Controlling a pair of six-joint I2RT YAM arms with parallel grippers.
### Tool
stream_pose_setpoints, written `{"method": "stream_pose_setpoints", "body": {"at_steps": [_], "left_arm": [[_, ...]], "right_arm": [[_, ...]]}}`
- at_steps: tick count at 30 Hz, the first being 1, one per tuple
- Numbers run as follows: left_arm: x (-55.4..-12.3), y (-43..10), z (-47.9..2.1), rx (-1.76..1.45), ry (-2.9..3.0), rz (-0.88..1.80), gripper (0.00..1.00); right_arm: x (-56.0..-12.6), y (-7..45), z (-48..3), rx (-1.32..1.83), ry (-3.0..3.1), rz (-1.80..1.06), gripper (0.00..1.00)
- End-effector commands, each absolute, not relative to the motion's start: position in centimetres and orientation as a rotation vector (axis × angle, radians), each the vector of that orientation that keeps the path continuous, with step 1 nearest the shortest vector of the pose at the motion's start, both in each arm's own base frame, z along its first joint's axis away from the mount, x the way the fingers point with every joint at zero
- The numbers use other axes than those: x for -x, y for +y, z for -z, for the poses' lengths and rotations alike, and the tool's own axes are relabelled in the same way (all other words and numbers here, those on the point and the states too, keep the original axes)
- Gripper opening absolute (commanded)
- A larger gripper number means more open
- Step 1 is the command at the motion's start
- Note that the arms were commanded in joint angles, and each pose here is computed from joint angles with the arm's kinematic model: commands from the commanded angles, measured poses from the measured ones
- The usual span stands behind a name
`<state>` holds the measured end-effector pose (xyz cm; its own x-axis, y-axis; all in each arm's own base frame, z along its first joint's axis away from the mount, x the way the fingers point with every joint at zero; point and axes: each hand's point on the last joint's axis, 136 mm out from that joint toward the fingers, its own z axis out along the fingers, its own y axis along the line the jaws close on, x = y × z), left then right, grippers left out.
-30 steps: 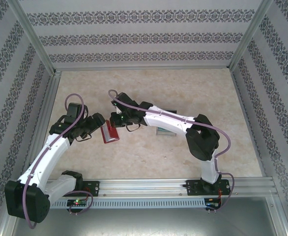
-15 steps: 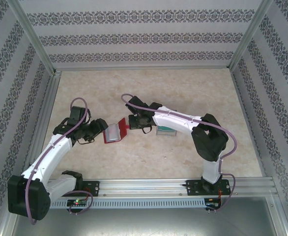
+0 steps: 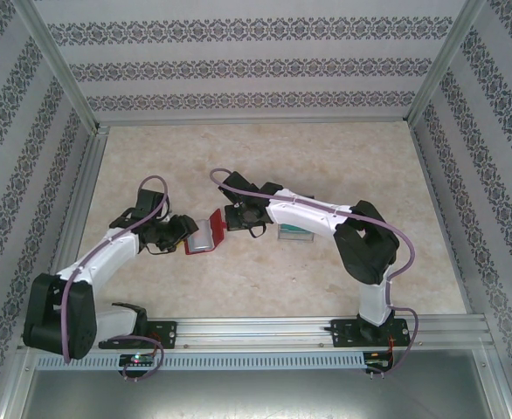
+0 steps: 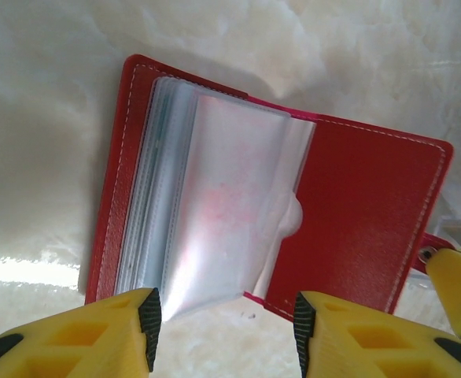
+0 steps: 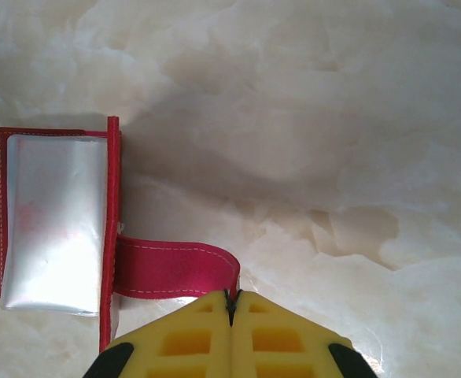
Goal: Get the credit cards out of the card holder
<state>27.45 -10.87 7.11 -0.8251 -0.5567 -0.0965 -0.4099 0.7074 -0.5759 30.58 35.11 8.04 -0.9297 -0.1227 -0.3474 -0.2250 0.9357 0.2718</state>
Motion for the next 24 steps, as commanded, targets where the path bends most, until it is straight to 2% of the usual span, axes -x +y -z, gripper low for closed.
{"method": "stream_pose_setpoints", "body": {"at_steps": [1,12,24], "left_arm": [[-28.5,-11.2,-6.7,0.754,2.624,0.851,0.51],[-29.2,-12.4,-4.1,0.742,2.691,0.859,0.51],[-30.8,-16.1,-7.3,0.586,2.591,1.065,0.54]], "right_arm": [[-30.1,35.7,-7.7,0.291,2.772,-0.437,0.00],[-30.0,36.0,-7.6,0.285,2.772,-0.449,0.00],[-29.5,36.0,-7.0,0.275,2.783,-0.449,0.00]]}}
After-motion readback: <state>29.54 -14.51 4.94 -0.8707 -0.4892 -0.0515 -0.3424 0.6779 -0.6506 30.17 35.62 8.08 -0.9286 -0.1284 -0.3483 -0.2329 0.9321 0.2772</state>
